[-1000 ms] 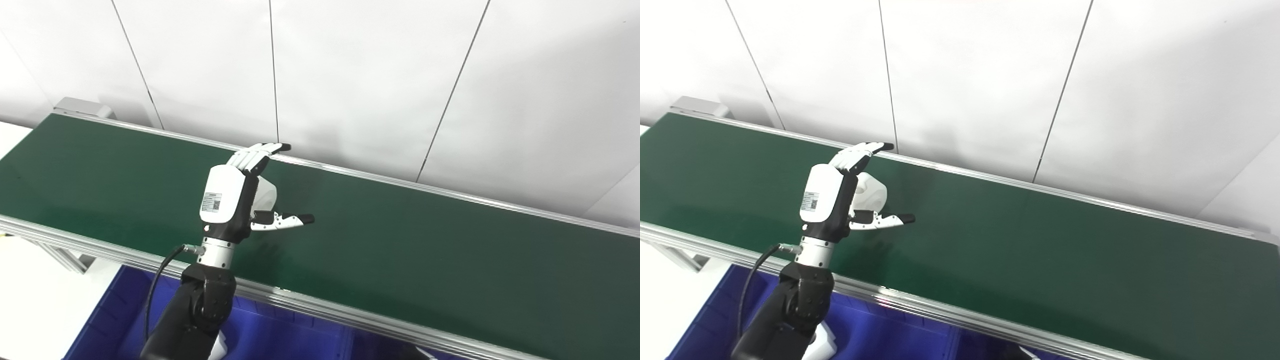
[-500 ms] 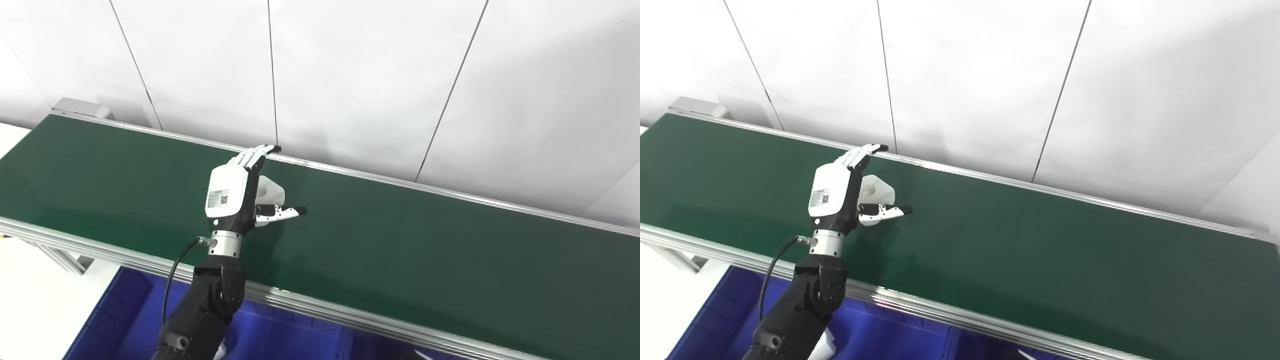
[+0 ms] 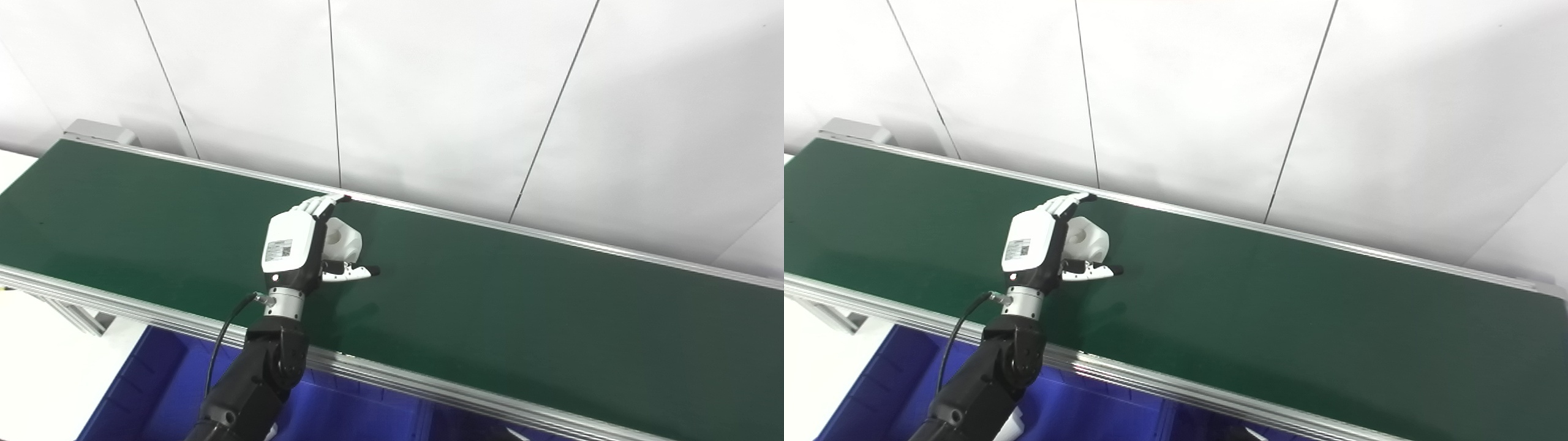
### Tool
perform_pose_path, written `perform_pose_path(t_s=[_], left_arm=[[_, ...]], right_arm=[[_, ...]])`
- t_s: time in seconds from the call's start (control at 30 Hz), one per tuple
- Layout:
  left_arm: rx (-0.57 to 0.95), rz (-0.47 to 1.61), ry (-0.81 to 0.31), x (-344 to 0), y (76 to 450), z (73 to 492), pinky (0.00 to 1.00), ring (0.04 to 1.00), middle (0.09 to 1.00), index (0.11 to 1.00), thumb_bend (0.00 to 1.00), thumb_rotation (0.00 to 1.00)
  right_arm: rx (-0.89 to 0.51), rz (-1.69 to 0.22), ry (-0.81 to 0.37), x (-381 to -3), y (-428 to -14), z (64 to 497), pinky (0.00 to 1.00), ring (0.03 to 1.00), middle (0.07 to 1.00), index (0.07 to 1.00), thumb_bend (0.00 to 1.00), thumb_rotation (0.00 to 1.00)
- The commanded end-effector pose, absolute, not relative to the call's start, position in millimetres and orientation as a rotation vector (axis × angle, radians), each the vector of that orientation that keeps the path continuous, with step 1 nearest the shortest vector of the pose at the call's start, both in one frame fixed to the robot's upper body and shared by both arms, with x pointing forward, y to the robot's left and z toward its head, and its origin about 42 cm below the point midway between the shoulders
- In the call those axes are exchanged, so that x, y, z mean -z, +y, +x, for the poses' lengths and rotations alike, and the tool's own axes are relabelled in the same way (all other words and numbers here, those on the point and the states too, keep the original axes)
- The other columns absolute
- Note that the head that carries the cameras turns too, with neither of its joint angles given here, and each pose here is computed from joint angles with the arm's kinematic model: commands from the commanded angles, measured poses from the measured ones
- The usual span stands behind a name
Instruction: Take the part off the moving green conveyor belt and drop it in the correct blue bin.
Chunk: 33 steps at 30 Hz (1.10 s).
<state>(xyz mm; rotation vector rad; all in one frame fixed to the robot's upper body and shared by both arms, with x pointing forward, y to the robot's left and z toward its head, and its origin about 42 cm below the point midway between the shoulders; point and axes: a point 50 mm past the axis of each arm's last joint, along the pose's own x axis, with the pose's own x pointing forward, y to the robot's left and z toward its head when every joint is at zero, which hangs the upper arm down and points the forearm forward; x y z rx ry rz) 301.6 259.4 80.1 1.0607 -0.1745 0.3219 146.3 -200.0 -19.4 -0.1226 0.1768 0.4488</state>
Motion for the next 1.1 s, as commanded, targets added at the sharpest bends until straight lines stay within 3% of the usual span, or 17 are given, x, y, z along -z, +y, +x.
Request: perform_pose_path(t_s=[0.0,0.1,0.13,0.23,0.33,0.4,0.53,1.07], left_arm=[[-0.346,1.096,-0.204,-92,269,301,0.7,0.772,0.779,0.746,0.96,0.39],[-0.345,1.105,-0.187,-92,268,298,0.57,0.676,0.761,0.736,0.96,0.33],[-0.347,1.105,-0.178,-91,267,298,0.51,0.61,0.747,0.728,0.94,0.27],[-0.357,1.097,-0.17,-89,263,299,0.43,0.531,0.667,0.668,0.88,0.05],[-0.363,1.069,-0.19,-87,262,303,0.4,0.481,0.606,0.622,0.82,0.01],[-0.365,1.065,-0.203,-86,262,305,0.31,0.391,0.475,0.558,0.58,0.0],[-0.353,1.082,-0.182,-89,262,306,0.21,0.275,0.401,0.521,0.51,0.0],[-0.31,1.081,-0.089,-92,254,307,0.28,0.359,0.427,0.541,0.51,0.0]], right_arm=[[-0.458,-0.112,0.097,10,-195,149,0.77,0.788,0.783,0.776,0.85,0.96],[-0.46,-0.105,0.096,10,-194,149,0.77,0.787,0.783,0.776,0.86,0.96],[-0.46,-0.101,0.096,10,-194,150,0.77,0.788,0.783,0.778,0.85,0.95],[-0.46,-0.099,0.097,10,-193,149,0.78,0.789,0.782,0.777,0.85,0.95],[-0.46,-0.102,0.097,10,-194,149,0.78,0.791,0.783,0.776,0.85,0.95],[-0.459,-0.103,0.097,10,-194,148,0.78,0.791,0.785,0.776,0.84,0.95],[-0.458,-0.098,0.094,9,-193,148,0.77,0.794,0.785,0.778,0.84,0.95],[-0.467,-0.099,0.095,9,-196,148,0.77,0.79,0.78,0.777,0.83,0.95]])
